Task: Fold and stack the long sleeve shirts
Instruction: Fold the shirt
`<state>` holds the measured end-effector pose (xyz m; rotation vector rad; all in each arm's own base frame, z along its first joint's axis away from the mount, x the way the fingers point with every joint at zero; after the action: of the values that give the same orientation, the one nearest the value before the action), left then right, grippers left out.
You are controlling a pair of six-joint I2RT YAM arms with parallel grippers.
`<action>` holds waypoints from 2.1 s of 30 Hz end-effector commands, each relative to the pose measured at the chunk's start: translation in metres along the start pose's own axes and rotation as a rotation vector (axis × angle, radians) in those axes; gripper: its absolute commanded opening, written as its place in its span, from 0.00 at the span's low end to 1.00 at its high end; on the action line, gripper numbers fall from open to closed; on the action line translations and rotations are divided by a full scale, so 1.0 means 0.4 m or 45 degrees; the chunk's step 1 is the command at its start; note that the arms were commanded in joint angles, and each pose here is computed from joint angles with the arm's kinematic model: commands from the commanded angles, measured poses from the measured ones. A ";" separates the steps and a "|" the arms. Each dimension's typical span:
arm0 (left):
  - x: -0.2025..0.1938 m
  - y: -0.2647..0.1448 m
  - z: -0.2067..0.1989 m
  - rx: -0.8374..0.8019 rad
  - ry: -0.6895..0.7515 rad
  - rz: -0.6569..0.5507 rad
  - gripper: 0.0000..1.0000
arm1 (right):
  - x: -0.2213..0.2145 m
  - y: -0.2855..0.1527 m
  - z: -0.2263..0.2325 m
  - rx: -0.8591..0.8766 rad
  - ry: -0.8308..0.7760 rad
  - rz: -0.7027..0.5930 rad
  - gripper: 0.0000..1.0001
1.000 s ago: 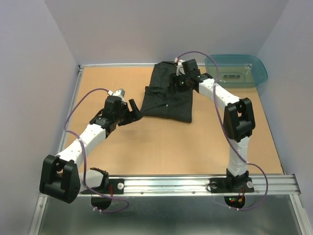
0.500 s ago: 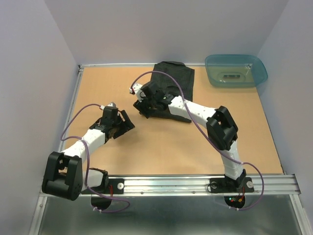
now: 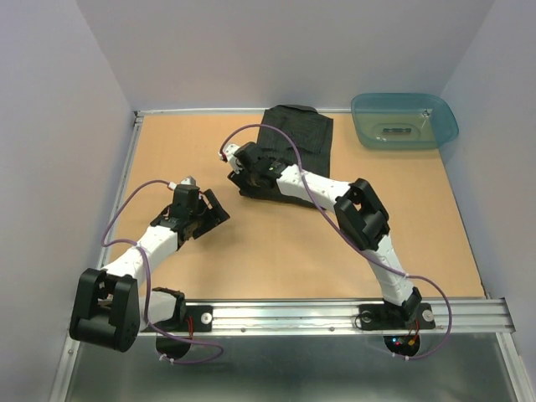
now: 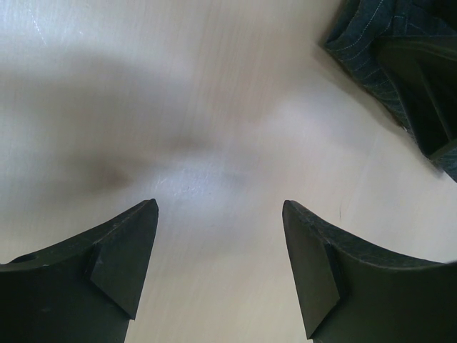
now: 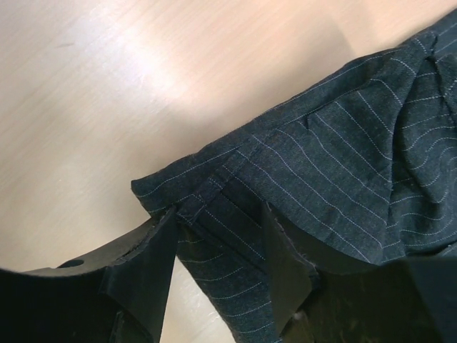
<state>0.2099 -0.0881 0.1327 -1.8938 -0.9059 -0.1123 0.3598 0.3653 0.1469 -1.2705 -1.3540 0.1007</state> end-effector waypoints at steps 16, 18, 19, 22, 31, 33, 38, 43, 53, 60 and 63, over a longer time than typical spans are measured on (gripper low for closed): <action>-0.001 -0.001 0.001 -0.039 0.015 -0.004 0.81 | 0.130 -0.068 -0.064 -0.254 -0.038 -0.195 0.27; 0.001 -0.004 -0.001 -0.043 0.017 -0.008 0.81 | 0.122 -0.061 -0.073 -0.290 -0.047 -0.172 0.30; 0.001 -0.004 0.000 -0.042 0.019 -0.010 0.81 | 0.115 -0.056 -0.075 -0.291 -0.047 -0.161 0.30; 0.000 -0.007 0.001 -0.039 0.023 -0.013 0.81 | 0.105 -0.051 -0.089 -0.307 -0.033 -0.147 0.27; -0.002 -0.011 0.002 -0.043 0.025 -0.011 0.81 | 0.093 -0.071 -0.183 -0.397 0.064 -0.148 0.01; -0.001 -0.012 0.001 -0.046 0.025 -0.011 0.81 | 0.093 -0.080 -0.208 -0.414 0.109 -0.159 0.01; -0.002 -0.014 0.002 -0.047 0.030 -0.016 0.81 | 0.071 -0.097 -0.297 -0.460 0.234 -0.171 0.01; -0.002 -0.014 0.001 -0.052 0.030 -0.012 0.81 | 0.052 -0.102 -0.369 -0.538 0.314 -0.168 0.01; 0.005 -0.010 -0.006 -0.054 0.030 -0.009 0.81 | 0.057 -0.110 -0.434 -0.640 0.397 -0.201 0.03; 0.009 -0.007 -0.011 -0.057 0.030 -0.003 0.81 | 0.103 -0.152 -0.448 -0.610 0.426 -0.323 0.03; 0.009 -0.004 -0.011 -0.056 0.030 -0.002 0.81 | 0.133 -0.181 -0.448 -0.560 0.444 -0.398 0.03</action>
<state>0.2070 -0.0887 0.1328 -1.9173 -0.8862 -0.1190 0.4670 0.2579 0.1992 -1.5319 -1.1921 -0.4096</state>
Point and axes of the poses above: each gripper's point midway between its finger pads, its own y axis out along the fingers, its own z axis along the line the jaws close on, x = y × z, the point moved 10 cm from there along -y, back along the fingers, and after that the axes turned 2 degrees about -y, right-handed, at the moved point
